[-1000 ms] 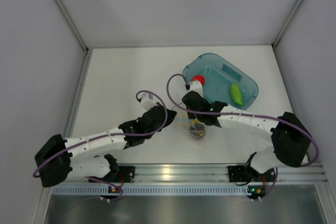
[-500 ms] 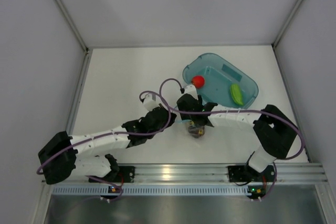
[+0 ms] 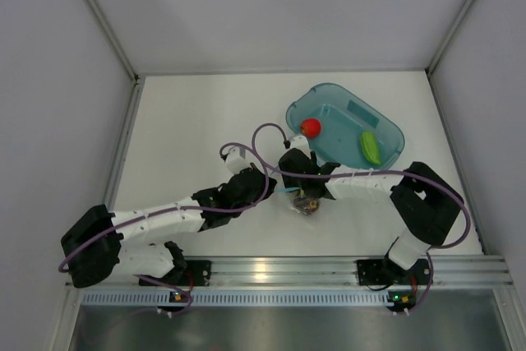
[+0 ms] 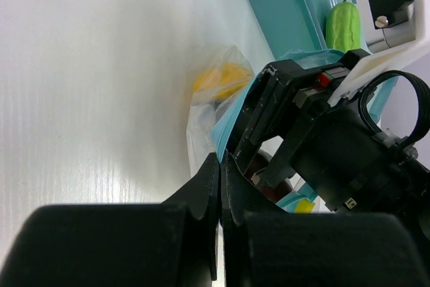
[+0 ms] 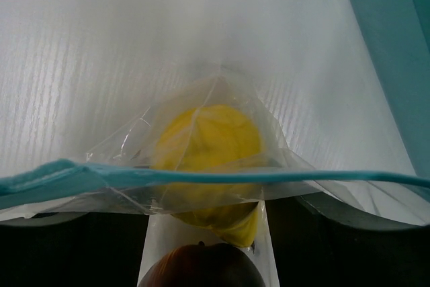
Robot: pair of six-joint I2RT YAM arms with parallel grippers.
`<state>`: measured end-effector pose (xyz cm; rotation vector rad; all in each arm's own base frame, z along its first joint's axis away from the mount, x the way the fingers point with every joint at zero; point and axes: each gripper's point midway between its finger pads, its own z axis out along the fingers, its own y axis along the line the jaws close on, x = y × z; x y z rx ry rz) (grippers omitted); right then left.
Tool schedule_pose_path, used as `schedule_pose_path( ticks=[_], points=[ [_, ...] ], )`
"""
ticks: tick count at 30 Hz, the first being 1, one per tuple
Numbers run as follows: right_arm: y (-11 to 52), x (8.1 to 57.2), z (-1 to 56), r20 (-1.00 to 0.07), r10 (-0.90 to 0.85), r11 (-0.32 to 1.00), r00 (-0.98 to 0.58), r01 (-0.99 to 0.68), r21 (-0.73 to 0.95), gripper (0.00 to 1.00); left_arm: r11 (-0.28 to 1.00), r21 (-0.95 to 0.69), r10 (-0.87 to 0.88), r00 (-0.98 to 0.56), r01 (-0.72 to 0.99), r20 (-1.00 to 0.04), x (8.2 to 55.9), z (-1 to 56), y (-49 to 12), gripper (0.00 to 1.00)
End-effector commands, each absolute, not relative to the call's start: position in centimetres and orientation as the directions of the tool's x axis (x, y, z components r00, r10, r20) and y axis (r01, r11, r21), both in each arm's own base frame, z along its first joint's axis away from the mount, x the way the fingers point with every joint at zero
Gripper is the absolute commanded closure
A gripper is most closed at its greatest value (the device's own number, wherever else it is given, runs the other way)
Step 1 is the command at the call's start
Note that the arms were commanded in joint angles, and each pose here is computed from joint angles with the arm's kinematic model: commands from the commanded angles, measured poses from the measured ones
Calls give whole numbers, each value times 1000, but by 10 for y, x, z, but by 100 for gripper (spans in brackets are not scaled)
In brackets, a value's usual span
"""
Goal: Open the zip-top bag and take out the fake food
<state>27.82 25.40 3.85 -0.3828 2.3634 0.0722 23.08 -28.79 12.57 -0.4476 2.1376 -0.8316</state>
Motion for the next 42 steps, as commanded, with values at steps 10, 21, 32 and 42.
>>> schedule_pose_path(
  ticks=[10,21,32,42],
  points=[
    [267,265,119,-778,-226,926,-586,-376,14,43,772,-635,-514,-572,17,-640,246,166,-285,100],
    [288,227,183,-825,-199,813,-528,-560,162,45,823,-567,-459,-544,39,-702,247,179,-270,100],
    [295,218,257,-931,56,703,-359,-648,292,49,804,-590,-445,-583,76,-680,237,180,-273,100],
    [289,223,315,-897,348,643,-272,-627,440,50,804,-592,-468,-564,47,-681,232,178,-255,100]
  ],
)
